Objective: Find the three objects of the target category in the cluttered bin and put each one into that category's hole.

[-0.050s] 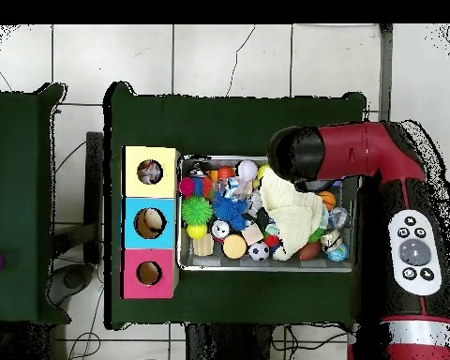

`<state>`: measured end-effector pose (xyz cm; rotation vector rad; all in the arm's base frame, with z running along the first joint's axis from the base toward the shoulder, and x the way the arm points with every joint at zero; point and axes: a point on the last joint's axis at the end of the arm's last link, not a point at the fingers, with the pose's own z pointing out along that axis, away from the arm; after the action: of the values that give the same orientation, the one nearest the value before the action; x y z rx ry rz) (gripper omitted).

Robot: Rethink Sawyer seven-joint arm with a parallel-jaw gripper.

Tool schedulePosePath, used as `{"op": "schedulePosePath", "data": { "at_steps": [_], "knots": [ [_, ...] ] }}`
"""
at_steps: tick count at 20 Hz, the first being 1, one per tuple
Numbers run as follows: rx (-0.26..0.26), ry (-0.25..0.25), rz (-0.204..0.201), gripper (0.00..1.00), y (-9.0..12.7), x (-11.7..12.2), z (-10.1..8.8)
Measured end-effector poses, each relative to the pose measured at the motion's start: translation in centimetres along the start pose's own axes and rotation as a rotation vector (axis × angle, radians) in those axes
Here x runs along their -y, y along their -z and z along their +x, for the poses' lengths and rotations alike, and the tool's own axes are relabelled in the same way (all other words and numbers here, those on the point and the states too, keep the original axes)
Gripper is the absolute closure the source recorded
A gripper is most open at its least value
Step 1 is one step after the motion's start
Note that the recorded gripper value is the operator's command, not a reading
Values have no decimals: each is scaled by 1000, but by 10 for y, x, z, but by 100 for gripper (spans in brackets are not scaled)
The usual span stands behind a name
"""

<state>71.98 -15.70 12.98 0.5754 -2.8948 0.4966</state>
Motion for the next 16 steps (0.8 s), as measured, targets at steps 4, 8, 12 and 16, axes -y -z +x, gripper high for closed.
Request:
{"op": "schedulePosePath", "data": {
  "at_steps": [4, 8, 12, 16],
  "knots": [
    [-55, -10, 11, 100, 28, 3, -7],
    [-88, -15, -2, 100, 48, -4, -11],
    [-114, -17, -52, 100, 73, -22, -16],
    [-111, -21, -111, 100, 95, -41, -24]
  ]
}}
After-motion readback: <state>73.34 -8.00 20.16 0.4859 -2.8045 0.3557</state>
